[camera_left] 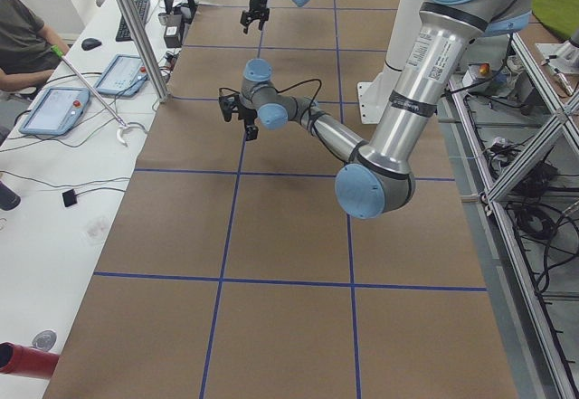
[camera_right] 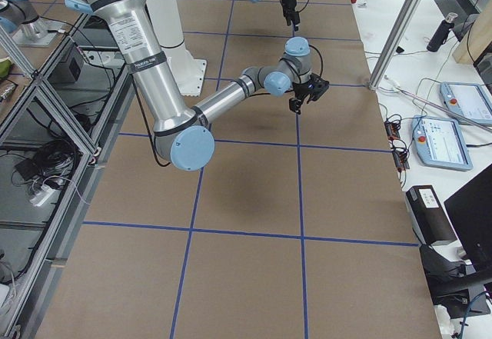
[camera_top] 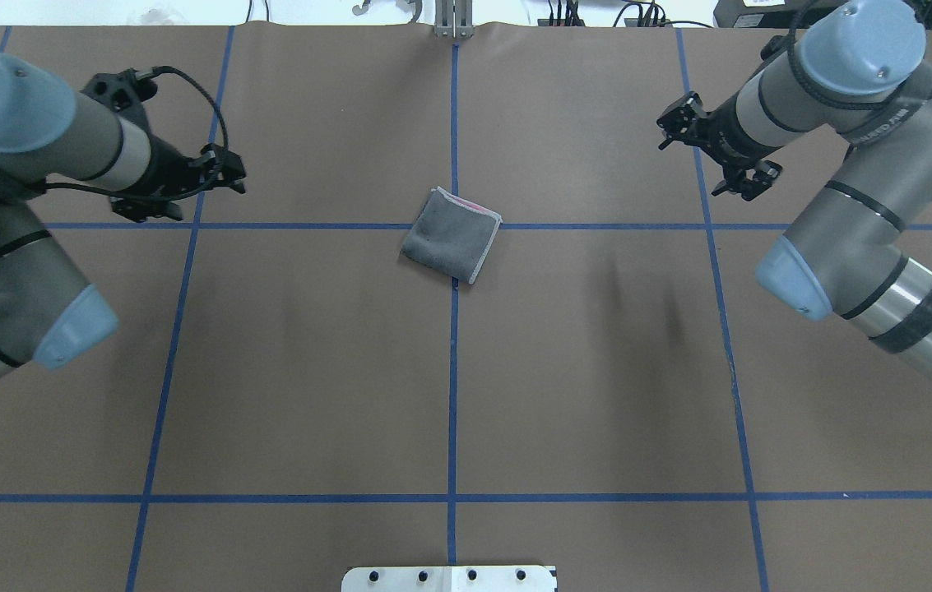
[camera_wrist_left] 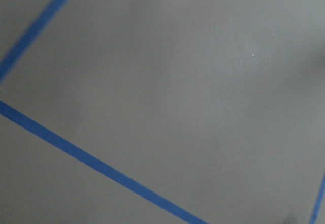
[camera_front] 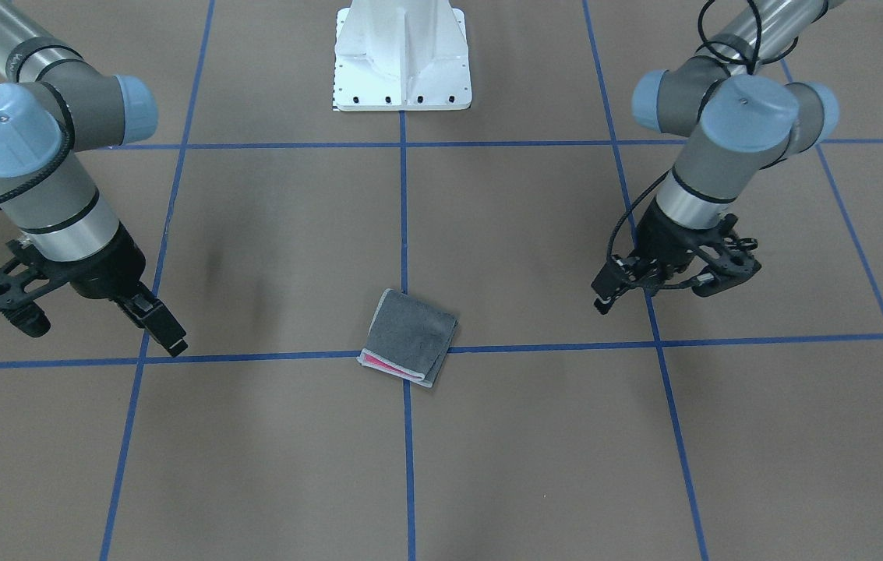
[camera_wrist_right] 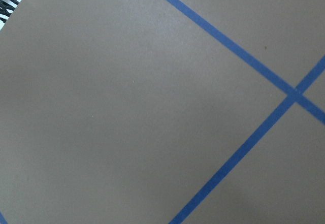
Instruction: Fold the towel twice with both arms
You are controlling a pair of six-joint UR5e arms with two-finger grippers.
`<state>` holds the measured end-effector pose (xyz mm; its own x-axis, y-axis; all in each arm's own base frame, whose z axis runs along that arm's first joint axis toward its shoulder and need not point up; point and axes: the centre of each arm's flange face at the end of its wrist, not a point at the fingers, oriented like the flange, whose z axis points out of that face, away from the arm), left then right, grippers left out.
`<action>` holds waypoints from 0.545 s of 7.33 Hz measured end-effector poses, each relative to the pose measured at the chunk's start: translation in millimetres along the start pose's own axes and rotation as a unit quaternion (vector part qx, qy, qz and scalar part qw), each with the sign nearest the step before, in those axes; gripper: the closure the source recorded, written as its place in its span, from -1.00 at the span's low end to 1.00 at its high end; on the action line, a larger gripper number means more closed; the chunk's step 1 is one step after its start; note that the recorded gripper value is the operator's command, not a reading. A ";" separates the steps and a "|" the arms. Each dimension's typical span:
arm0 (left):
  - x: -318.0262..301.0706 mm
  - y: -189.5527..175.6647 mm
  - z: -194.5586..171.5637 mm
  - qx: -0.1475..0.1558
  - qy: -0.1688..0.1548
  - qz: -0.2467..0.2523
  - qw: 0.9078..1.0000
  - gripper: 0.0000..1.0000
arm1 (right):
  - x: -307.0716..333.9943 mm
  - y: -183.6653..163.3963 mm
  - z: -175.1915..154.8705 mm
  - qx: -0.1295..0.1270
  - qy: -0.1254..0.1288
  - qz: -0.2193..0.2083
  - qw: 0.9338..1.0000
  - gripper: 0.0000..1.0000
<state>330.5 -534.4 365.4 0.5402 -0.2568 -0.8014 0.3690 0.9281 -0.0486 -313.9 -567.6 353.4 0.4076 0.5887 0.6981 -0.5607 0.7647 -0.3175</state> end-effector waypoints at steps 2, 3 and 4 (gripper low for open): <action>-116.8 -19.8 -29.3 -0.022 -0.043 0.145 0.988 -0.99 | 76.5 -42.8 -19.7 -0.017 0.018 -0.103 0.994 -1.00; -176.0 -29.6 -44.1 -0.034 -0.061 0.204 0.976 -0.99 | 130.8 -77.0 -34.0 -0.039 0.025 -0.153 0.987 -1.00; -219.4 -39.7 -58.6 -0.043 -0.074 0.246 0.966 -0.99 | 187.2 -108.0 -48.4 -0.057 0.027 -0.200 0.978 -1.00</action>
<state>153.0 -499.1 508.2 0.7381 0.1912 -0.6470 -0.0209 0.9650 0.2612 -142.2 -527.2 487.3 0.6174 0.2462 0.7471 -0.2654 0.9593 -0.0968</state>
